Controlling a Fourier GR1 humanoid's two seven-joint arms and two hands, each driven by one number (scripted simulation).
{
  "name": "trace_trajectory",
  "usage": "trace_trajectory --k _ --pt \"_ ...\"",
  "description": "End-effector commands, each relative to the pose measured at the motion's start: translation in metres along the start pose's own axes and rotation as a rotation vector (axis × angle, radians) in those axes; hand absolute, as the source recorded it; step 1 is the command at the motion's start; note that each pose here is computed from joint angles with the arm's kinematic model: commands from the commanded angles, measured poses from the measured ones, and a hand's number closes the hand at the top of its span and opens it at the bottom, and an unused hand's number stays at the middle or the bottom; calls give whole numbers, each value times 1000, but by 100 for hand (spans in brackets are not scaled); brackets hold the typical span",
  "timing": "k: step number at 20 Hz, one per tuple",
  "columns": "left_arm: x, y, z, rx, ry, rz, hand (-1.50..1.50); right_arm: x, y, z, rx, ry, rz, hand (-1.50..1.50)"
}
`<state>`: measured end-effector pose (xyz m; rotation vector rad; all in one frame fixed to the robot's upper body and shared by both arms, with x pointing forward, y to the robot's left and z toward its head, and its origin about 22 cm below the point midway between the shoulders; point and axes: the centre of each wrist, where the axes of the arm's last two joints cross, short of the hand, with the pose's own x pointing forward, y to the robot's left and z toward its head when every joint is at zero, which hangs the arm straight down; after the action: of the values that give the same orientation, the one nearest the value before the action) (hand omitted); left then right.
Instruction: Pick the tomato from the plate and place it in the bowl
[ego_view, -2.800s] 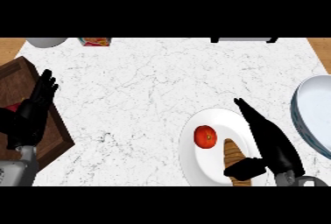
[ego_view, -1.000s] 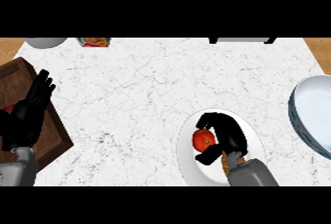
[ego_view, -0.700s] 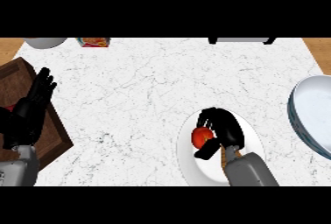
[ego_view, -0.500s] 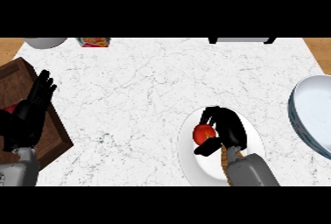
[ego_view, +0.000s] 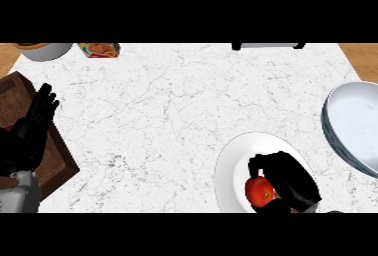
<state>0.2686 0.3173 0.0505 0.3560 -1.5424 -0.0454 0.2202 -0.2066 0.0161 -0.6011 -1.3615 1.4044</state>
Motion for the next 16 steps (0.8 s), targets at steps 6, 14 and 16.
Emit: trace_trajectory --k 6,14,16 --pt "-7 11 9 40 23 6 0 5 -107 102 -326 -190 128 150" --pt "5 1 4 29 -8 3 0 -16 -181 162 -520 -109 -16 150" --pt "2 -1 1 -4 -13 -5 0 -31 -194 166 -557 -61 -91 150"
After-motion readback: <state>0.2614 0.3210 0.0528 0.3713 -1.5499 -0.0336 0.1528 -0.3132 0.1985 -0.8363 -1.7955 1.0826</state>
